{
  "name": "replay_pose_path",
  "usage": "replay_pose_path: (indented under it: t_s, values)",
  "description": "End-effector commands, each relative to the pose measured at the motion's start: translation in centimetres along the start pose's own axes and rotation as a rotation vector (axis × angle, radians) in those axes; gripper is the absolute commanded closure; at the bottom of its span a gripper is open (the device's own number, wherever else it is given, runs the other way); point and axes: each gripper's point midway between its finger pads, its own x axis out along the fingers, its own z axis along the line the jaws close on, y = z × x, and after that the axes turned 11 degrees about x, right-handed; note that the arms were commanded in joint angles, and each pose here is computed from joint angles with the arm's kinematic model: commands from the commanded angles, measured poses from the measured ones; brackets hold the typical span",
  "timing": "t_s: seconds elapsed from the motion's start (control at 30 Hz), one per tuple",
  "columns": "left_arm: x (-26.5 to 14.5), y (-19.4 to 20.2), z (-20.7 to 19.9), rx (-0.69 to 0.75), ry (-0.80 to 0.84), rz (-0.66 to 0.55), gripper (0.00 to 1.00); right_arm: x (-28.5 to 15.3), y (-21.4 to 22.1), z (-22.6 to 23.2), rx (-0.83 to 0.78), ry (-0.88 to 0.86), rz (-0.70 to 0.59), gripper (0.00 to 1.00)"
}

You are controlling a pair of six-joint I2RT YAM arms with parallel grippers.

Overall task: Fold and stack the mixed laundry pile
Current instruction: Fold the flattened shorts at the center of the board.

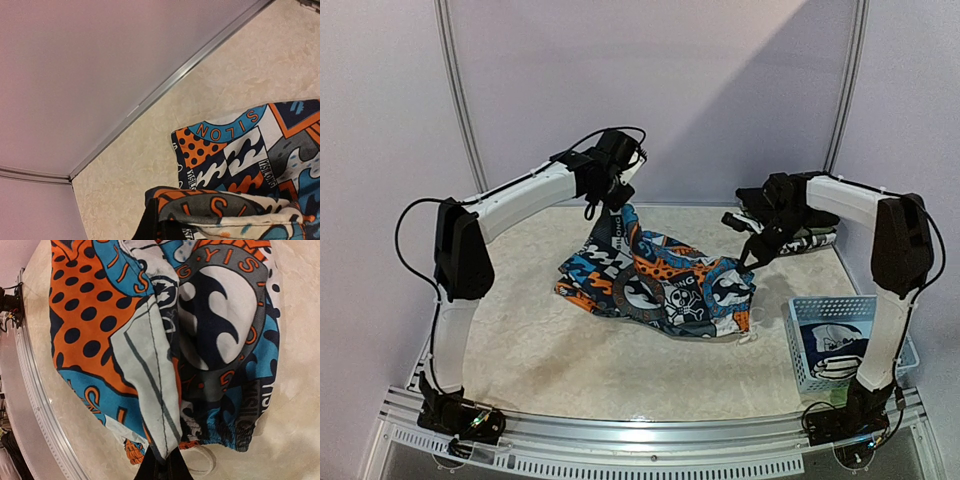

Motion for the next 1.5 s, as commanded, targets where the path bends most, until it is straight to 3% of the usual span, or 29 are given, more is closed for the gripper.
replay_pose_path:
  t_s: [0.0, 0.2, 0.6, 0.97, 1.27, 1.47]
  values:
    - [1.3, 1.4, -0.6, -0.022, 0.065, 0.034, 1.00, 1.0, -1.2, -2.7, 0.112, -0.020, -0.003, 1.00]
    - [0.9, 2.1, -0.3, -0.039, 0.105, 0.054, 1.00, 2.0, -1.3, -4.1, 0.193, -0.060, 0.012, 1.00]
    - [-8.5, 2.0, 4.1, -0.046, 0.088, 0.028, 1.00, -2.2, 0.2, 0.4, 0.129, -0.087, -0.075, 1.00]
    - [-15.8, 3.3, 4.8, 0.007, 0.020, 0.065, 1.00, -5.2, 1.2, 4.8, 0.031, -0.168, -0.167, 1.00]
    - [-16.1, 6.7, 5.0, 0.060, -0.025, 0.181, 1.00, -6.3, 2.5, 6.1, -0.010, -0.155, -0.197, 1.00]
    - [-15.1, 6.5, 4.8, 0.096, -0.030, 0.222, 1.00, -5.6, 3.0, 5.8, 0.005, -0.161, -0.188, 1.00]
